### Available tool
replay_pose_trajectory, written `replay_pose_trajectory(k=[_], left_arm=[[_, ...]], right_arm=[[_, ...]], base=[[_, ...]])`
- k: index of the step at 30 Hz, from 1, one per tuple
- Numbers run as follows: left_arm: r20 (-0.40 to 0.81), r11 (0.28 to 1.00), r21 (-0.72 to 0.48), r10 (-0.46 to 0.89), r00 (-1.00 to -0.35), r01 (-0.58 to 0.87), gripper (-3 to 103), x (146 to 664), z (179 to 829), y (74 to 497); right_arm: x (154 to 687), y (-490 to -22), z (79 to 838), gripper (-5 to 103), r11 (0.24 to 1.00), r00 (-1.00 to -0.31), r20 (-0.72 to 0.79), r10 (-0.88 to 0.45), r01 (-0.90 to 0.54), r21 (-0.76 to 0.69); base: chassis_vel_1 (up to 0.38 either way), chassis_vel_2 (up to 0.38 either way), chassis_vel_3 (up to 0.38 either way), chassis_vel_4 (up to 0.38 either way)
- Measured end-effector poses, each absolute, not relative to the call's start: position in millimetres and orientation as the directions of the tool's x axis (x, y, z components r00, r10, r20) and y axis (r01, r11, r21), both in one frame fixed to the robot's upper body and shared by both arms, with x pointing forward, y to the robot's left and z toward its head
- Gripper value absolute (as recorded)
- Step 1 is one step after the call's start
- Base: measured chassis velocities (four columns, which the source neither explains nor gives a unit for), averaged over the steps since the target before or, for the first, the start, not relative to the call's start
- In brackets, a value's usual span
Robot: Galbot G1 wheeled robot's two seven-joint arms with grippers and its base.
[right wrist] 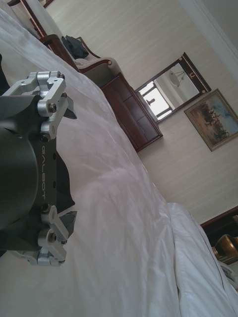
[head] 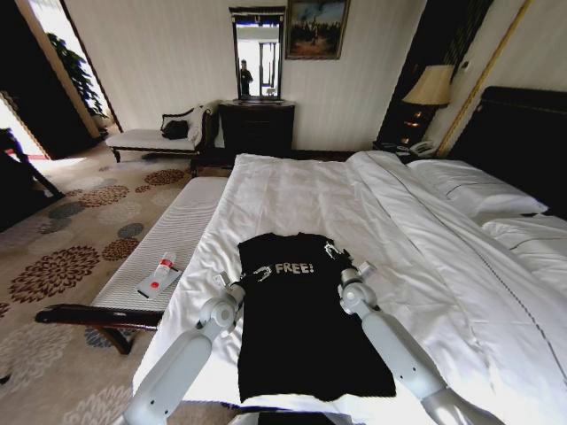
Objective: Fold the clothes on the bed.
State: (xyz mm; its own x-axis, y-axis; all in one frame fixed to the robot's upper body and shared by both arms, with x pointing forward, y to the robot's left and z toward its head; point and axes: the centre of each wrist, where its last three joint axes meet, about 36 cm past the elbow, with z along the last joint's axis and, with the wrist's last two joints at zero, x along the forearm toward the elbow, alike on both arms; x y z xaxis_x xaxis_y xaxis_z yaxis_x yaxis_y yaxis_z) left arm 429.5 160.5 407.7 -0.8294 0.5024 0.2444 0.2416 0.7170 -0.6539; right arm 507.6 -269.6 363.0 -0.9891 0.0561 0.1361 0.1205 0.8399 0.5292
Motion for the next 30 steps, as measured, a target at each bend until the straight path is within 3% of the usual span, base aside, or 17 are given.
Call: replay_pose_trajectory(k=[3,13,24,30], left_arm=[[0.203,0.696,-0.678,0.489,-0.849,0.238,100,440.2,421.6,175.4],[0.354,0.822,-0.569,0.274,-0.894,0.027,100,535.2,385.3,236.9],[0.404,0.863,-0.502,0.176,-0.898,-0.056,100,566.4,353.3,267.8],[0.396,0.87,-0.492,0.186,-0.899,-0.036,100,582.2,349.1,267.9]], right_arm=[[509.5,-269.7,363.0,100,0.84,-0.989,0.136,0.059,0.122,0.529],[511.2,-264.1,363.6,100,0.842,-0.99,0.131,0.05,0.112,0.527],[519.7,-253.6,367.1,100,0.844,-0.993,0.12,0.021,0.082,0.53],[520.6,-254.1,368.0,100,0.844,-0.993,0.12,0.021,0.081,0.53]], base=[[0.0,0.0,0.0,0.0],[0.0,0.0,0.0,0.0],[0.0,0.0,0.0,0.0],[0.0,0.0,0.0,0.0]])
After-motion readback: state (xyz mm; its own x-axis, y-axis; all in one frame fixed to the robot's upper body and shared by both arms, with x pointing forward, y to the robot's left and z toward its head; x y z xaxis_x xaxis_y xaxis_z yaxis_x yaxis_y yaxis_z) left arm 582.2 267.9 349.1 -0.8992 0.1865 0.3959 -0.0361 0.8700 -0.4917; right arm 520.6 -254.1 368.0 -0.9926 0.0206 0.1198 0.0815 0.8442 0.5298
